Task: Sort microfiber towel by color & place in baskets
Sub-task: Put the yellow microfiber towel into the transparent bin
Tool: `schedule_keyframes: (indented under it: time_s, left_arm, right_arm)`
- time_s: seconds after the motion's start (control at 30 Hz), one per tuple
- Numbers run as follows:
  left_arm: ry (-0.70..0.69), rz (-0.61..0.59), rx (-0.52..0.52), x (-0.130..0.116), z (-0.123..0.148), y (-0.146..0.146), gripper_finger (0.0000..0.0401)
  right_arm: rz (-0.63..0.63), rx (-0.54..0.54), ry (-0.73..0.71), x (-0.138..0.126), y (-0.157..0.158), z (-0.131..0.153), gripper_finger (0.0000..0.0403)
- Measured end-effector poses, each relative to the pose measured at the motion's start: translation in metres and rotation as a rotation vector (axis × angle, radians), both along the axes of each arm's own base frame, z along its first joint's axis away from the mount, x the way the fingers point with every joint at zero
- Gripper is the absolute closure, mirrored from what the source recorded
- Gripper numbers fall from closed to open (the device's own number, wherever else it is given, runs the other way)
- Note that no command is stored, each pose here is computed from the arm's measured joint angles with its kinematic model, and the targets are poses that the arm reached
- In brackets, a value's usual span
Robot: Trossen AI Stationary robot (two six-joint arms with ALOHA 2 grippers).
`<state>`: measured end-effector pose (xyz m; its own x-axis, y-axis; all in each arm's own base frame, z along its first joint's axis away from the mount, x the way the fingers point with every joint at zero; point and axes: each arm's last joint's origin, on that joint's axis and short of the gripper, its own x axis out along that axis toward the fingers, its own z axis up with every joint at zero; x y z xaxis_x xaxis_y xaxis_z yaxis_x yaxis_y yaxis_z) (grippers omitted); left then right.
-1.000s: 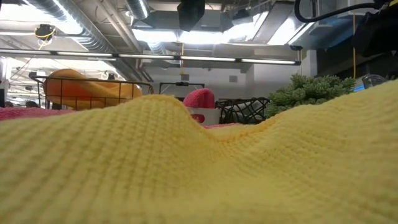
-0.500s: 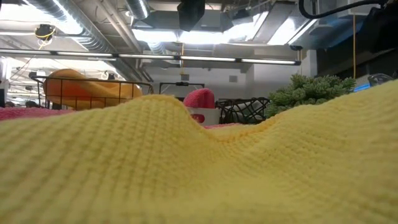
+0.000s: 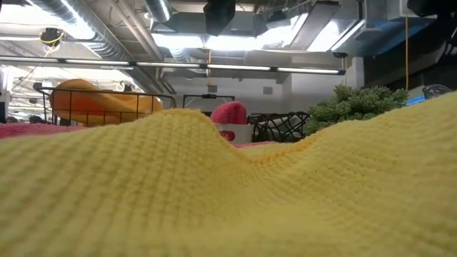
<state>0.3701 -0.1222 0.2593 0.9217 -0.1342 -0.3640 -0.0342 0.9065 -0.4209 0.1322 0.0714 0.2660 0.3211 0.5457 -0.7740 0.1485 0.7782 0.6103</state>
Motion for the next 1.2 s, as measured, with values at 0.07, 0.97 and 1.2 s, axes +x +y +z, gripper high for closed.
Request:
schedule_keyframes:
  time_s: [0.07, 0.97, 1.2]
  left_arm:
    - [0.000, 0.001, 0.000, 0.000, 0.000, 0.000, 0.0286]
    - [-0.003, 0.031, 0.009, 0.001, 0.000, 0.003, 0.0286]
    - [-0.003, 0.031, 0.009, 0.001, 0.000, 0.003, 0.0286]
  right_arm:
    - [-0.038, -0.090, 0.045, -0.008, -0.006, 0.001, 0.0205]
    - [-0.114, -0.369, 0.206, -0.024, -0.019, -0.023, 0.0220]
    - [-0.107, -0.354, 0.210, -0.024, -0.019, -0.023, 0.0311]
